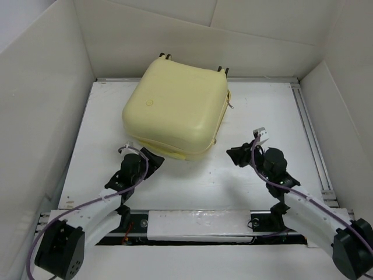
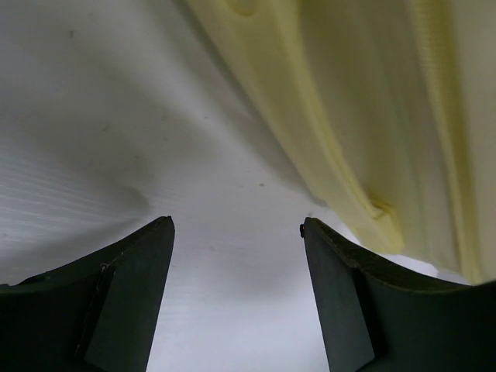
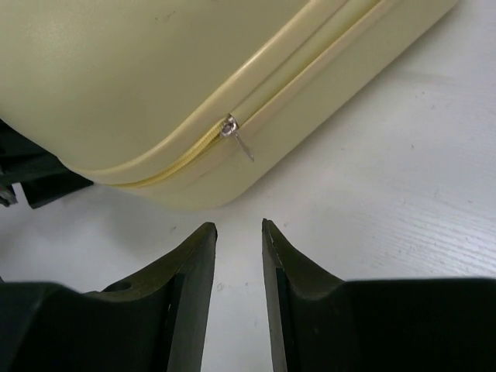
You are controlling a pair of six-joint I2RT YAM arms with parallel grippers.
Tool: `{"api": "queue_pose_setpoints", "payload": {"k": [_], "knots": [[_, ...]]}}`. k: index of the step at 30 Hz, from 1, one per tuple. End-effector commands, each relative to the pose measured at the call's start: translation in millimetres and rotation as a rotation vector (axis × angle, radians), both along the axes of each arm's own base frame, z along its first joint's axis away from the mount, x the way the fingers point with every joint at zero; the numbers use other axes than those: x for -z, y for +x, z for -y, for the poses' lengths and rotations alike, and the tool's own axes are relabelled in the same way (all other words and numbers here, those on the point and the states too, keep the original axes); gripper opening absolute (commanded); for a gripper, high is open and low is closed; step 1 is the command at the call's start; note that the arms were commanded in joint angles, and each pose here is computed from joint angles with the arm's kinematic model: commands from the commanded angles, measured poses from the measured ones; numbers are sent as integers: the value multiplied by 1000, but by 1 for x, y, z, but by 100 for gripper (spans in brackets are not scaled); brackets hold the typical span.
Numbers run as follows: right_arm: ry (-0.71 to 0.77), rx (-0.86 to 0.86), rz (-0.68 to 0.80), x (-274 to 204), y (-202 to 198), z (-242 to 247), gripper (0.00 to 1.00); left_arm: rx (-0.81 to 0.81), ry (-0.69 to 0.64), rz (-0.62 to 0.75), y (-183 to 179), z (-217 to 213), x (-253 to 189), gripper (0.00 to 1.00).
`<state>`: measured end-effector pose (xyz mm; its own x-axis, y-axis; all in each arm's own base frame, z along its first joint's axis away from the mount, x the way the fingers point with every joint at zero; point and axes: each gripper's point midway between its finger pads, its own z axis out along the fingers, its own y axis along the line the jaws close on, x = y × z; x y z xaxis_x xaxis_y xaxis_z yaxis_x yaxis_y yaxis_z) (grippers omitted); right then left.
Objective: Pack the luggage
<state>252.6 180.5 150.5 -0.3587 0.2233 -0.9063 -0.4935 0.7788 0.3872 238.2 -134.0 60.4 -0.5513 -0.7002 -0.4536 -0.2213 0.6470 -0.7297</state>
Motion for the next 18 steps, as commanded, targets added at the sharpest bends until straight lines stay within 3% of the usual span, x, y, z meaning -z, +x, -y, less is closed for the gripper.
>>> {"api": "queue_pose_setpoints", "payload": {"k": [1, 11, 18], "knots": [[101, -112, 168, -40, 8, -21, 37, -30, -11, 85, 26, 4, -23, 63], [32, -263, 154, 4, 36, -32, 43, 8, -140, 192, 23, 16, -46, 63], [-7, -242, 179, 10, 53, -30, 46, -36, -109, 200, 29, 8, -48, 60]]}}
